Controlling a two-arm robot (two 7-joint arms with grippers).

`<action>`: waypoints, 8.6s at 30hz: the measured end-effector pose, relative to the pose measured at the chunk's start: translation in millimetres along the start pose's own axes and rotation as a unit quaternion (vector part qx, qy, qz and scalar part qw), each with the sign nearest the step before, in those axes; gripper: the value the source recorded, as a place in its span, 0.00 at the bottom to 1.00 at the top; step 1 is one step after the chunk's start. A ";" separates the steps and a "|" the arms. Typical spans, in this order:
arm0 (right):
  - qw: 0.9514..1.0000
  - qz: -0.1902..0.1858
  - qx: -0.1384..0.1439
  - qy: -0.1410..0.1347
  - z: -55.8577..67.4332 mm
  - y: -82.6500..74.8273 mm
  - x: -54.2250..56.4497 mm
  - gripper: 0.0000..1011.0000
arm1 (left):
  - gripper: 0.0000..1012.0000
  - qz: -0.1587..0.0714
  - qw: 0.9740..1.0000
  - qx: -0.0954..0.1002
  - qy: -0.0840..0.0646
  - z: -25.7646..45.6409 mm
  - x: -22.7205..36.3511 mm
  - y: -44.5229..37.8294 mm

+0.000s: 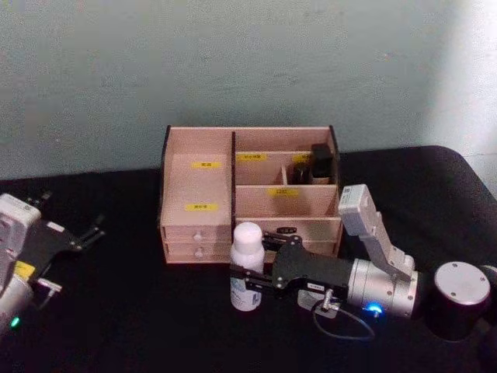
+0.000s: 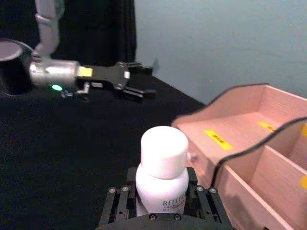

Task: Pick up the facial cleanser and watermelon frost from the table and place them into the tiered storage box.

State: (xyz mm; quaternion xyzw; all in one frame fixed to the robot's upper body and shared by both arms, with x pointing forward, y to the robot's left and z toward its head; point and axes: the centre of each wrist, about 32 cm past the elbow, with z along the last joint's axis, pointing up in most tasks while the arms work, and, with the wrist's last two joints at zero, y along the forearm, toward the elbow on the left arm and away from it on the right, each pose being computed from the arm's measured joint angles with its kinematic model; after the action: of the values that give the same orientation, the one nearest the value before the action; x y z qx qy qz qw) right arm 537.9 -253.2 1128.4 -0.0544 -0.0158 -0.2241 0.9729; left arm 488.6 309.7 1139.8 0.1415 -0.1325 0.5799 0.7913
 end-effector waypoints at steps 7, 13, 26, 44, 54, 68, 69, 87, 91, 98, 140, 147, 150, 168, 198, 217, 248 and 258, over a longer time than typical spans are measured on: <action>0.999 0.017 0.026 0.008 17.4 -4.9 3.2 0.58 | 0.99 0.000 1.000 0.000 0.000 0.0 0.0 0.0; 0.998 -0.002 0.065 -0.001 40.8 -6.4 12.6 0.58 | 0.99 0.000 1.000 0.000 0.000 0.0 0.0 0.0; 0.986 -0.127 0.089 -0.059 77.5 8.5 41.2 0.58 | 0.99 0.000 1.000 0.000 0.000 0.0 0.0 0.0; 0.979 -0.185 0.054 -0.067 74.3 29.9 62.9 0.58 | 0.99 0.000 1.000 0.000 0.000 0.0 0.0 0.0; 0.979 -0.192 0.042 -0.061 66.0 37.4 68.1 0.58 | 0.99 0.000 1.000 0.000 0.000 0.0 0.0 0.0; 0.980 -0.192 0.009 -0.048 55.6 43.7 69.8 0.58 | 0.99 0.000 1.000 0.000 0.000 0.0 0.0 0.0; 0.980 -0.192 0.007 -0.047 55.4 43.8 70.0 0.58 | 0.99 0.000 1.000 0.000 0.000 0.0 0.0 0.0; 0.980 -0.194 -0.013 -0.033 52.1 44.5 71.2 0.58 | 0.99 0.000 1.000 0.000 0.000 0.0 0.0 0.0; 0.980 -0.194 -0.013 -0.033 52.0 44.6 71.1 0.58 | 0.99 0.000 1.000 0.000 0.000 0.0 0.0 0.0; 0.980 -0.193 -0.013 -0.034 51.7 44.5 71.0 0.58 | 0.99 0.000 1.000 0.000 0.000 0.0 0.0 0.0; 0.978 -0.201 0.014 -0.060 65.2 27.6 58.9 0.99 | 0.99 0.000 1.000 0.000 0.000 0.0 0.0 0.0; 0.982 -0.179 0.022 -0.063 66.5 6.7 48.5 0.99 | 0.99 0.000 1.000 0.000 0.000 0.0 0.0 0.0; 0.984 -0.166 0.025 -0.065 63.9 -6.0 42.8 0.99 | 0.99 0.000 1.000 0.000 0.000 0.0 0.0 0.0; 0.993 -0.103 0.015 -0.053 58.2 -70.1 10.2 0.99 | 0.99 0.000 1.000 0.000 0.000 0.0 0.0 0.0; 0.990 -0.074 -0.102 0.060 26.1 -98.3 -5.5 0.99 | 0.99 0.000 1.000 0.000 0.000 0.0 0.0 0.0; 0.988 -0.083 -0.115 0.064 17.7 -96.2 -2.8 0.99 | 0.99 0.000 1.000 0.000 0.000 0.0 0.0 0.0; 0.986 -0.079 -0.130 0.068 9.6 -97.4 -1.3 0.99 | 0.99 0.000 1.000 0.000 0.000 0.0 0.0 0.0; 0.986 -0.078 -0.132 0.068 8.2 -96.0 0.2 0.99 | 0.99 0.000 1.000 0.000 0.000 0.0 0.0 0.0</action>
State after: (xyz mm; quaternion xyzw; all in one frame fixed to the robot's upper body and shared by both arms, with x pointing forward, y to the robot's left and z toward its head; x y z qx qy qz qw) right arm 496.0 -338.2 1146.0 -0.1658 0.0758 -0.3022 0.9357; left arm 488.6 309.7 1139.8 0.1415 -0.1325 0.5799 0.7913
